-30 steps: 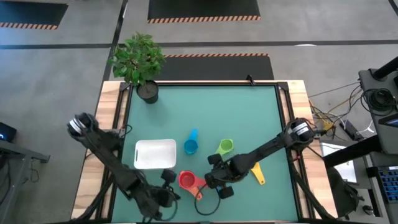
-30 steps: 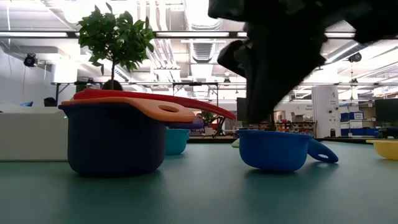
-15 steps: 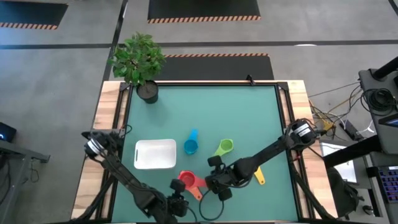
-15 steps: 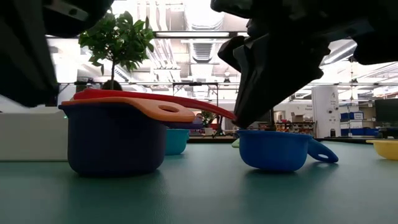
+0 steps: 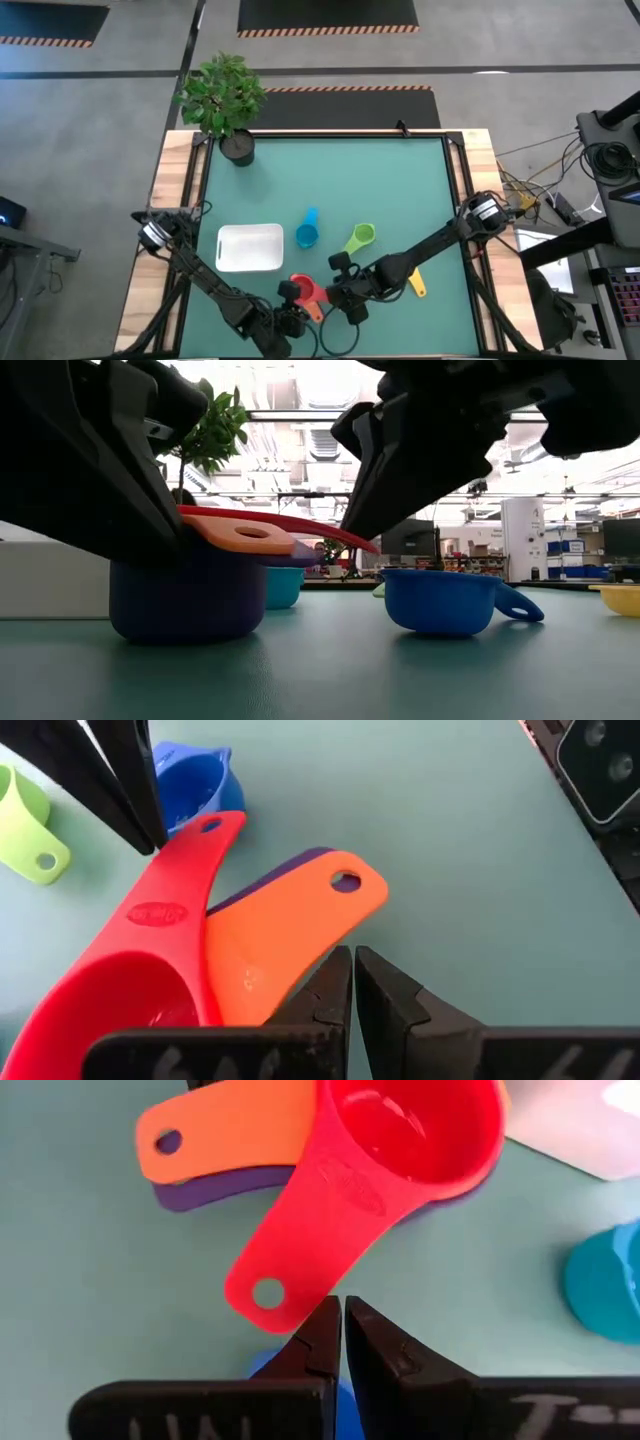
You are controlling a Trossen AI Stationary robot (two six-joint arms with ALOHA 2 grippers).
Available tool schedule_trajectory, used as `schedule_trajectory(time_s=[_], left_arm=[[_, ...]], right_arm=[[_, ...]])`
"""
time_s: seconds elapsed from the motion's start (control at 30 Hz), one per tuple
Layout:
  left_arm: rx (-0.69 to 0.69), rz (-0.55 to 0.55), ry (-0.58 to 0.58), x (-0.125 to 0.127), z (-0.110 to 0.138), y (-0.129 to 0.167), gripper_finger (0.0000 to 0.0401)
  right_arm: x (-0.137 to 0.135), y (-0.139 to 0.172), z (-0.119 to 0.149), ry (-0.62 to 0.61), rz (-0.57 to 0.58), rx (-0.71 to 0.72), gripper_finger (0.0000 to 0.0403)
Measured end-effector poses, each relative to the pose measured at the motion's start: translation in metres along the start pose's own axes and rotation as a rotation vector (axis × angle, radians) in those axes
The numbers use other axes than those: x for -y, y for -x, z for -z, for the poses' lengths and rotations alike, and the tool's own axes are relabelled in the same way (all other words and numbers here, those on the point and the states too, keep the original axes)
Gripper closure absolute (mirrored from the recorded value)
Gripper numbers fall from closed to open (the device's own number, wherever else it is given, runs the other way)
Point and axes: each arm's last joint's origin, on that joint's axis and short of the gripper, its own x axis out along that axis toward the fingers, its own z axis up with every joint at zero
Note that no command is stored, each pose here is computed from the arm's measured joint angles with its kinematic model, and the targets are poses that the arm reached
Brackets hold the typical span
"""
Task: Nest measuring cups in basket
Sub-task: Stack the red measuring cup in the top of the purple measuring cup
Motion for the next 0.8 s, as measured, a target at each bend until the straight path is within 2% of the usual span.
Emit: schedule_trajectory(time_s=[0.27, 0.53, 0.8], left_arm=[[0.015, 0.001, 0.016, -0.003, 0.000, -0.002, 0.0401], [0.017, 0.002, 0.017, -0.002, 0.000, -0.002, 0.0401], [0.019, 0.001, 0.019, -0.003, -0.001, -0.003, 0.0401]], right_arm=[[-0.005, 0.001, -0.007, -0.015, -0.061, 0.072, 0.0394], [0.000, 0.012, -0.006, 0.006, -0.028, 0.040, 0.0394], [0.000, 0.004, 0.000, 0.014, 0.006, -0.001, 0.0394]])
